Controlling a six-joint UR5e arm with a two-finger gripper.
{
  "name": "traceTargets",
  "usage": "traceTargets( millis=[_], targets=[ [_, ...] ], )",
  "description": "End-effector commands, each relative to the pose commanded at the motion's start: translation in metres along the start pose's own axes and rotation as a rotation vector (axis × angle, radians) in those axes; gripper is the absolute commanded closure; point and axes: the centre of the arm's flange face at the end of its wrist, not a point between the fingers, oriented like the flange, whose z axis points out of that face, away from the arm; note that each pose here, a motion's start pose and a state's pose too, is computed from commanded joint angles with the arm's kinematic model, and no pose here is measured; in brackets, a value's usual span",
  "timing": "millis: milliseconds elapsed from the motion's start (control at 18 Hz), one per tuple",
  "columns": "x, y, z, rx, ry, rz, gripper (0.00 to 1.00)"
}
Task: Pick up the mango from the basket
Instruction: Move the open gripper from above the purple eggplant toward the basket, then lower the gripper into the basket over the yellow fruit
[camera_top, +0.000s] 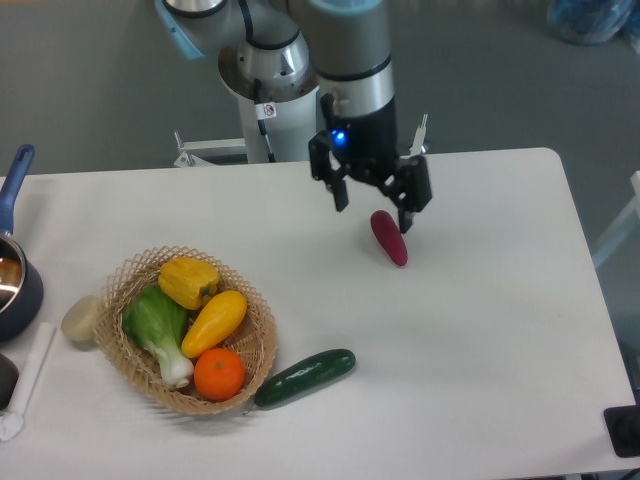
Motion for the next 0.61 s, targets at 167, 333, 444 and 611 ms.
traceTargets(
  millis=[167, 333, 444, 611],
  targets=[
    [0.011, -0.017, 0.021, -0.015, 0.031, -0.153, 0.00],
    [0.022, -0.032, 0.044, -0.005, 0.032, -0.146, 0.00],
    [0.035, -0.042, 0.062, -0.021, 0.041, -0.117, 0.00],
    [0.048, -0.053, 0.081, -0.047, 0.064, -0.086, 0.00]
  ],
)
